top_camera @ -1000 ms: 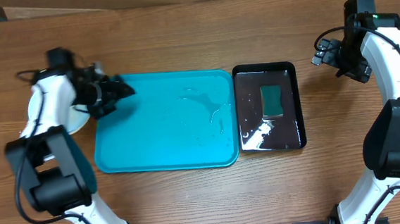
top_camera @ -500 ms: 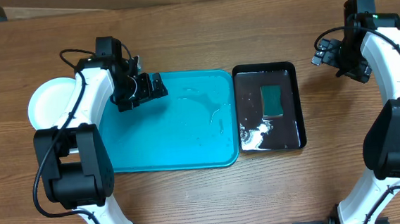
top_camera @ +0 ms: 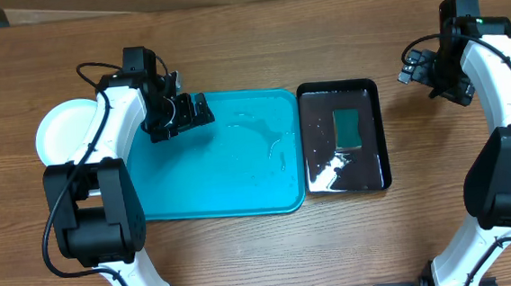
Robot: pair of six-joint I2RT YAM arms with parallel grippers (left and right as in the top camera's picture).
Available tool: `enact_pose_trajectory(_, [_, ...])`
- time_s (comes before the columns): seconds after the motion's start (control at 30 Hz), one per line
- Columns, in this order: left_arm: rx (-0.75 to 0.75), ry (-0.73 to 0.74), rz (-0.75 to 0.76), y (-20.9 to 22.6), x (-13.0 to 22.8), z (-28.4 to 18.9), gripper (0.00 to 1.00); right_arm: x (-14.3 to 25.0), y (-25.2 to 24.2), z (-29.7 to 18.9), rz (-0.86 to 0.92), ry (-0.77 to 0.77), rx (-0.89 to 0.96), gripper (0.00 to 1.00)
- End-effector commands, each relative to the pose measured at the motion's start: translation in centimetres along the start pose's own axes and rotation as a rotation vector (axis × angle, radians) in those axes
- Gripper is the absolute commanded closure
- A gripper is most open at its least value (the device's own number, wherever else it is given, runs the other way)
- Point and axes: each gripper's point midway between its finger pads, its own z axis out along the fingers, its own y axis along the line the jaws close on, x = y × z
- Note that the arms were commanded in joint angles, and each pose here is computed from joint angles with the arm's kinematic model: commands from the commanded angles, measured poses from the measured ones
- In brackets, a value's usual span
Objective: Clean dirty plates on tray and stack at the side
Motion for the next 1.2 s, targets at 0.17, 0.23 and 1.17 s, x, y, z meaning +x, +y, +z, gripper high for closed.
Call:
enact_pose_trajectory(0.17, [-0.009, -0.012, 0.022, 0.0, 0.1, -0.4, 0.0, -0.6, 0.5, -1.5, -0.003, -0.043, -0.016, 0.0])
enact_pose_trajectory(0.23, [-0.009, -0.012, 0.022, 0.0, 0.1, -0.4, 0.0, -0.5, 1.2, -2.5, -0.019, -0.065, -0.029, 0.0])
enact_pose_trajectory(1.17, [-0.009, -0.012, 0.022, 0.0, 0.1, -0.4, 0.0, 16.5, -0.6, -41.7, -0.375, -1.193, -0.671, 0.0])
